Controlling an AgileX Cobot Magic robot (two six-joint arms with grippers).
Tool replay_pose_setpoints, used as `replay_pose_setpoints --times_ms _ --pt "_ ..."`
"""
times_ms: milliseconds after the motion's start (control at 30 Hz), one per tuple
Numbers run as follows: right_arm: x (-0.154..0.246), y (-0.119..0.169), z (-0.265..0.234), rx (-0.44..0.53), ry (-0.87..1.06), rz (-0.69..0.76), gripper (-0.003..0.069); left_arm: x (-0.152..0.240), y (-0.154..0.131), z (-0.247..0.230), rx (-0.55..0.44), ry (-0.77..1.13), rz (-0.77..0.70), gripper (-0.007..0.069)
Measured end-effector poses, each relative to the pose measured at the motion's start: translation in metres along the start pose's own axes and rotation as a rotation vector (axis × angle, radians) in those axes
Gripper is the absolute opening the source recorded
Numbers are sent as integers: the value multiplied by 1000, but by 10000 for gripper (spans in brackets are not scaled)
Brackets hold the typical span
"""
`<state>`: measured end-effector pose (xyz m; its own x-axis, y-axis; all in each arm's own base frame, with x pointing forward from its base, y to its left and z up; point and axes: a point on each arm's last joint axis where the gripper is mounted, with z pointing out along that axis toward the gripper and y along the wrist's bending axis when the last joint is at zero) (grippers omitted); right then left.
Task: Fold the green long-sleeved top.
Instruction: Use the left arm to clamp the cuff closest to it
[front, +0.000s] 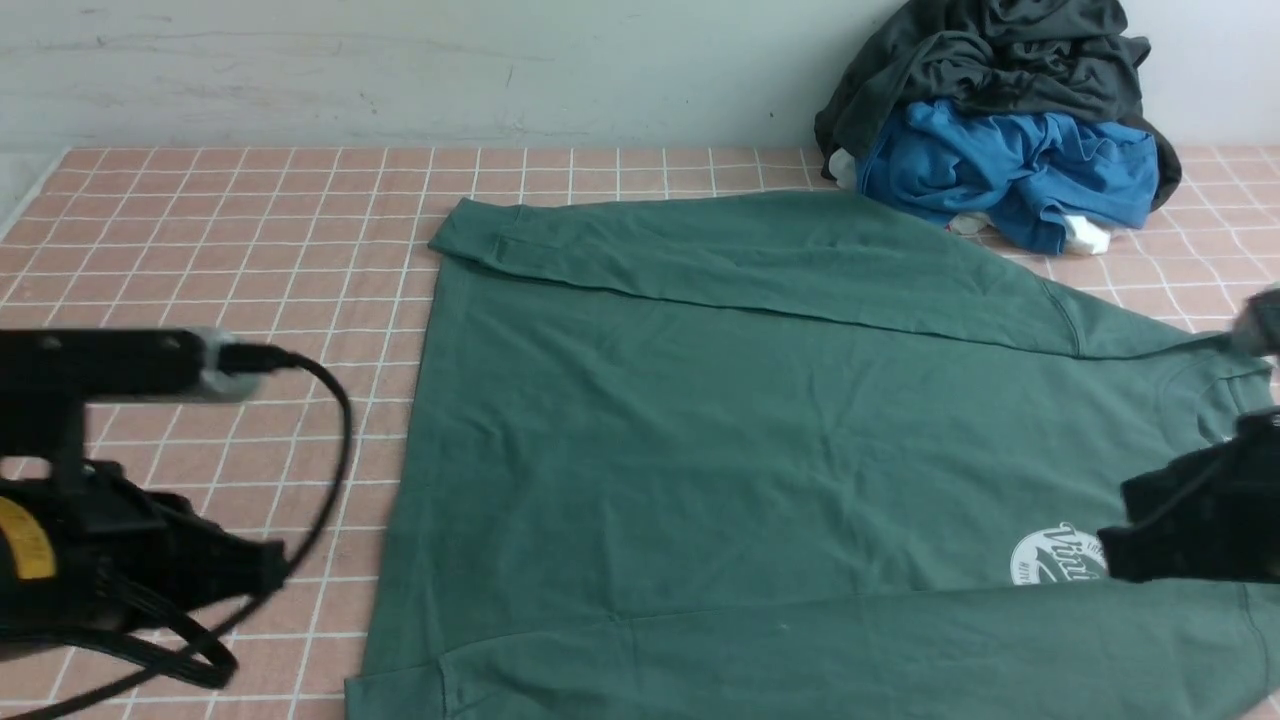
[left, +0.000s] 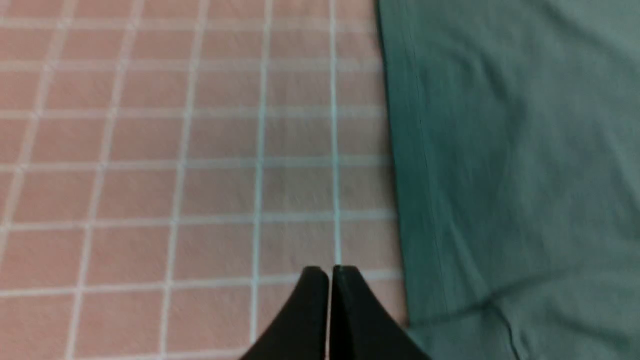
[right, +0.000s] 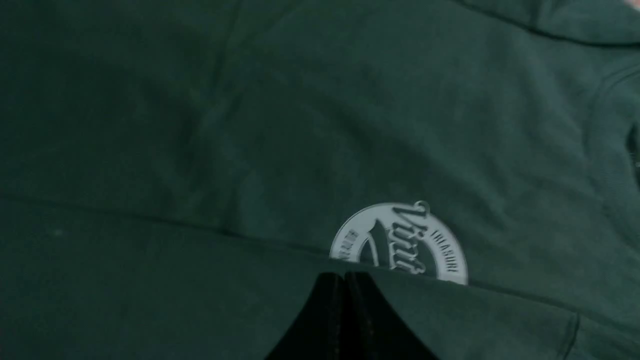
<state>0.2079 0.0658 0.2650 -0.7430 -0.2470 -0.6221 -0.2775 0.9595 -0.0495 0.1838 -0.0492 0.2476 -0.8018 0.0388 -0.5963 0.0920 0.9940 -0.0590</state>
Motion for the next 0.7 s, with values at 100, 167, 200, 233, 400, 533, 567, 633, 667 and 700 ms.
replay_pose_setpoints --times_ms 100,167,200,233,400,533,567,633,667,700 --pt "-17 19 22 -69 88 -59 -10 6 -18 27 25 166 81 32" --pt "-26 27 32 -108 124 -64 -10 9 -22 43 22 243 92 73" --pt "-28 31 38 -130 157 -59 -10 10 -24 51 18 278 91 101" --pt "-28 33 45 -147 192 -59 -10 9 -26 57 17 299 87 126" --pt "-22 44 59 -249 308 -105 -10 6 -32 82 12 380 61 285" --pt "-24 49 58 -302 300 -132 -10 4 -36 94 15 414 40 336" --pt "-24 49 58 -310 298 -136 -10 4 -37 97 16 422 33 335" --pt "-24 50 58 -321 294 -144 -10 5 -38 102 11 438 34 310" --pt "-24 50 58 -323 293 -145 -10 5 -38 104 9 444 35 286" --pt "-24 50 58 -324 293 -146 -10 6 -38 106 7 451 35 256"
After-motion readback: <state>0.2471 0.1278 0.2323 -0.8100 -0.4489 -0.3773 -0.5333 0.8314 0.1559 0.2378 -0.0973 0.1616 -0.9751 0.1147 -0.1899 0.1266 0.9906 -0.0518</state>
